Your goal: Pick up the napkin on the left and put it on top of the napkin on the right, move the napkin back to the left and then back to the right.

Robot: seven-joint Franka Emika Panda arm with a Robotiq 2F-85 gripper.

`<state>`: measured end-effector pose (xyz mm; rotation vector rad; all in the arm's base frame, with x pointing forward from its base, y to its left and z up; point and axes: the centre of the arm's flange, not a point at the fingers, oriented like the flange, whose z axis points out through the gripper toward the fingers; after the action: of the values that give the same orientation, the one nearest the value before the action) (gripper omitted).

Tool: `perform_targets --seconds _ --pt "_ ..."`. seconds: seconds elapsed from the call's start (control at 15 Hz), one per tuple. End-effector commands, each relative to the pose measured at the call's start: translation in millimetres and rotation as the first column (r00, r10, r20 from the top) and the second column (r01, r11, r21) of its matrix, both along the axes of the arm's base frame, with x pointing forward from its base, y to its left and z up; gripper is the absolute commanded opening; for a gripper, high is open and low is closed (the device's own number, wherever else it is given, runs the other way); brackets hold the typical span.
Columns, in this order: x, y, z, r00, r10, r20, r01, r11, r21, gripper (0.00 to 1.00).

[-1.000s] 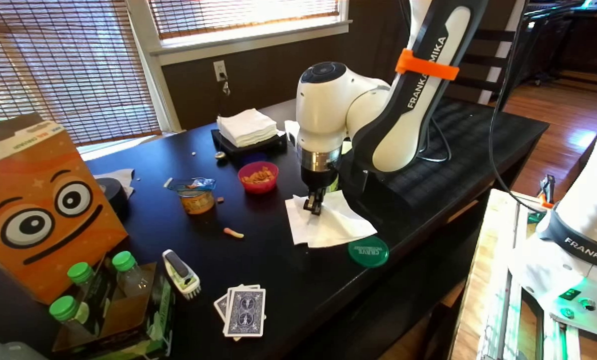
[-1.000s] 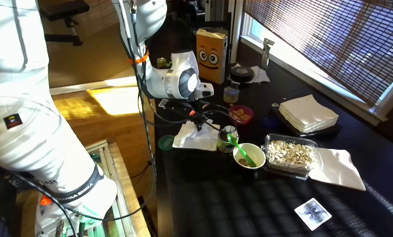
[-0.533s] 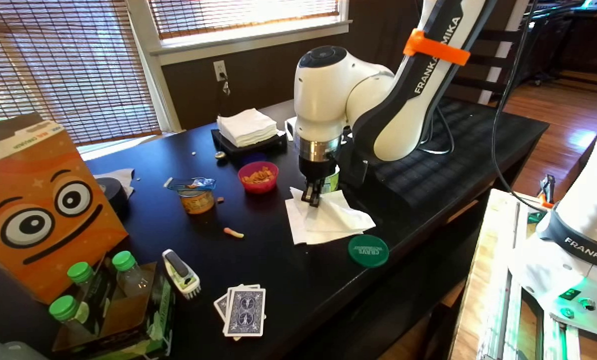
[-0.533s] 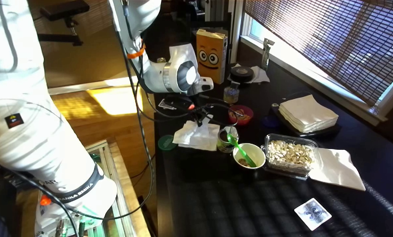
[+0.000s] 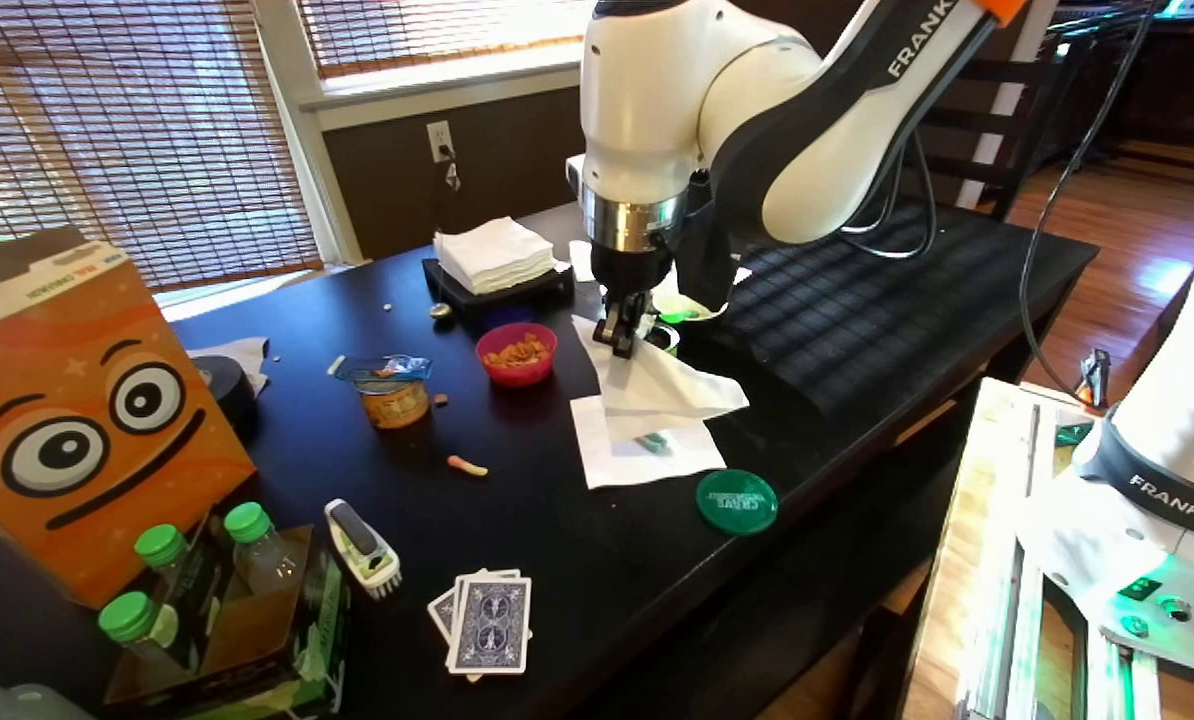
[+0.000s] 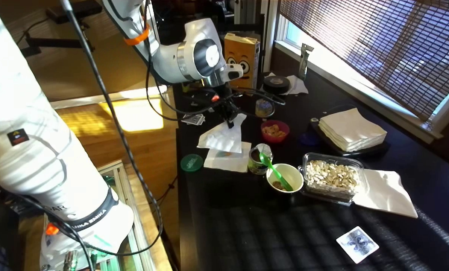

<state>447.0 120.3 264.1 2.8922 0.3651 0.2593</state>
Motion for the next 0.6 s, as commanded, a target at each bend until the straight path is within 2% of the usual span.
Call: perform_targets --seconds 0.0,0.33,0.53 --pt "-10.0 -3.1 7.3 1.0 -0.031 0.003 0.031 0.999 -0.017 0.0" --pt "-7.9 -9.5 -30.3 0.998 -0.056 -0.023 0.056 0.998 -0.002 0.01" --pt "-7.5 -5.9 -45.0 0.996 -0.084 -0.01 0.084 0.996 0.031 0.01"
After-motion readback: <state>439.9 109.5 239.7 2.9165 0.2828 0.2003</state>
